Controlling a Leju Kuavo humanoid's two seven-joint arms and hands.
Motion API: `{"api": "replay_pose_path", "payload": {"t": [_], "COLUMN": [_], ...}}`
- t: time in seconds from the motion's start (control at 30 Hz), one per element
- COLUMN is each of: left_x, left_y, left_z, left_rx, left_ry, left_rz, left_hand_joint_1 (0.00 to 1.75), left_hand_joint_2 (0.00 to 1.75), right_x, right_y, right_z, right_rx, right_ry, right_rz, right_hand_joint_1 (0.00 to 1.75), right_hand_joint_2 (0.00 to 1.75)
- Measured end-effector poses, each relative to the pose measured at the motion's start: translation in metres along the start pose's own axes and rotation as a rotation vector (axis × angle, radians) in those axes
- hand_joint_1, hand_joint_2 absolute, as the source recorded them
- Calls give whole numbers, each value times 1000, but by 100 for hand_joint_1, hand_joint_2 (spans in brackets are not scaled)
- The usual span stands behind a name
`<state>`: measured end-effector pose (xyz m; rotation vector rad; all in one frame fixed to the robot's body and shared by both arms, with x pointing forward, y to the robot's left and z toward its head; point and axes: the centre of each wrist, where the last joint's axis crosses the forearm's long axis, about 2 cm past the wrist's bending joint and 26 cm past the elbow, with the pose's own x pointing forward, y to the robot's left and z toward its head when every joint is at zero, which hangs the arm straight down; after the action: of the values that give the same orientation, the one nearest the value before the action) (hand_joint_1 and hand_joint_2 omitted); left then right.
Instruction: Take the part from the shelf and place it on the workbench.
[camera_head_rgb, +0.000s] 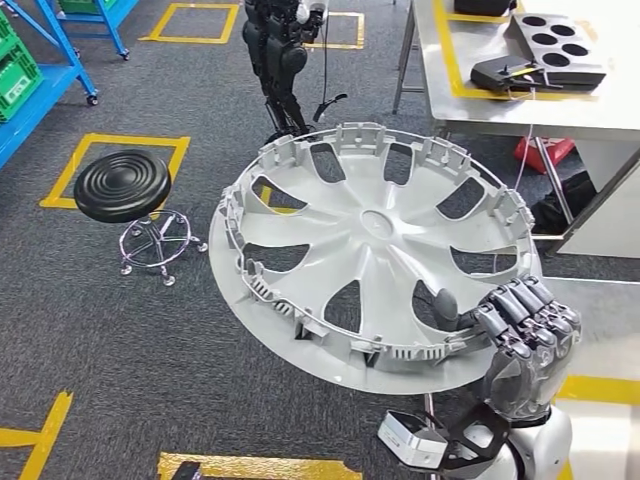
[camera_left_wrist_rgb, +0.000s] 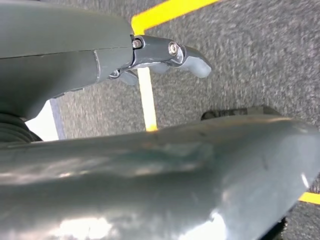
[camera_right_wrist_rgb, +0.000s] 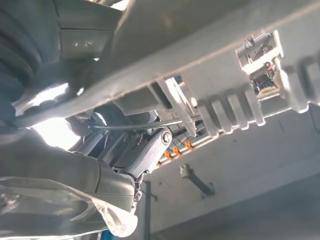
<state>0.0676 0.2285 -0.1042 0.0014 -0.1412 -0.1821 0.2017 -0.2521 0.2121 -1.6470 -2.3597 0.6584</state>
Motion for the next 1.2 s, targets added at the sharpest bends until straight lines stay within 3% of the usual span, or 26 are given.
{"api": "replay_pose_path", "payload": {"t": [1.2], "left_x": [8], "left_y": [-4], "left_z": [1], "left_rx": [-8], "left_ry": [-16], "left_rz": [-40], "left_hand_joint_1": [0], "left_hand_joint_2": [0], "right_x": [-1], "right_y": [-1], "right_z": [0], "right_rx": [-5], "right_ry": [9], "right_rz": [0], "right_hand_joint_1": [175], "right_hand_joint_2": [175]}}
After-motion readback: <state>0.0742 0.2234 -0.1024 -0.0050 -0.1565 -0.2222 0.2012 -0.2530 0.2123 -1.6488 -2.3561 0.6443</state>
